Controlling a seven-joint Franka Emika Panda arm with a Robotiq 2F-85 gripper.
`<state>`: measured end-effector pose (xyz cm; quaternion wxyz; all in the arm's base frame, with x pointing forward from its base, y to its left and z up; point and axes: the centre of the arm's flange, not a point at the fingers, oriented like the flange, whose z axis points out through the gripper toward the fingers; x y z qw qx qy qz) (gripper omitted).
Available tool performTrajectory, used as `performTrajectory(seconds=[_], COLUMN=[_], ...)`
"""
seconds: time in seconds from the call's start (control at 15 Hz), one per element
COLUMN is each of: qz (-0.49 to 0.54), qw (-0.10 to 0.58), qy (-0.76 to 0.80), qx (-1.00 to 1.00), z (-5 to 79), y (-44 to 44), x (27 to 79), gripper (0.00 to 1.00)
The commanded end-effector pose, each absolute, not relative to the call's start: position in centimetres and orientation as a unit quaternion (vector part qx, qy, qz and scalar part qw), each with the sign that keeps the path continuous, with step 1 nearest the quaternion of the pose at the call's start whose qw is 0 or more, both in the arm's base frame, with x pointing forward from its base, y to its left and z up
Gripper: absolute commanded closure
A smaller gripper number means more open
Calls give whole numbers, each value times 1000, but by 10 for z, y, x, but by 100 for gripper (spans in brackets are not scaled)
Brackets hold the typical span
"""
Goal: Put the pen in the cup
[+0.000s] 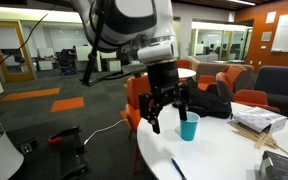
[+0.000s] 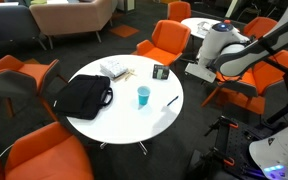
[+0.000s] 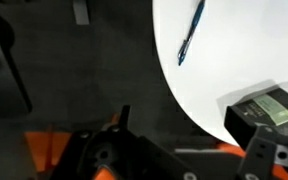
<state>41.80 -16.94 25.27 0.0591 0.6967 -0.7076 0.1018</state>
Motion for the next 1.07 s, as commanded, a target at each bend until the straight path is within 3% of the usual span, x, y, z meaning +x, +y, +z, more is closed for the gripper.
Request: performTrajectory(seconds=[0.0,0.33,0.4,1.0], qz=[67,-15,5,-14], qw=[66,1,22,1], qy=[-772,-846,-829,-849], qx=[628,533,558,528], z=[219,202,190,187], y=[-179,-175,-175,-183], x=[440,435,431,441], gripper=[0,0,0,0])
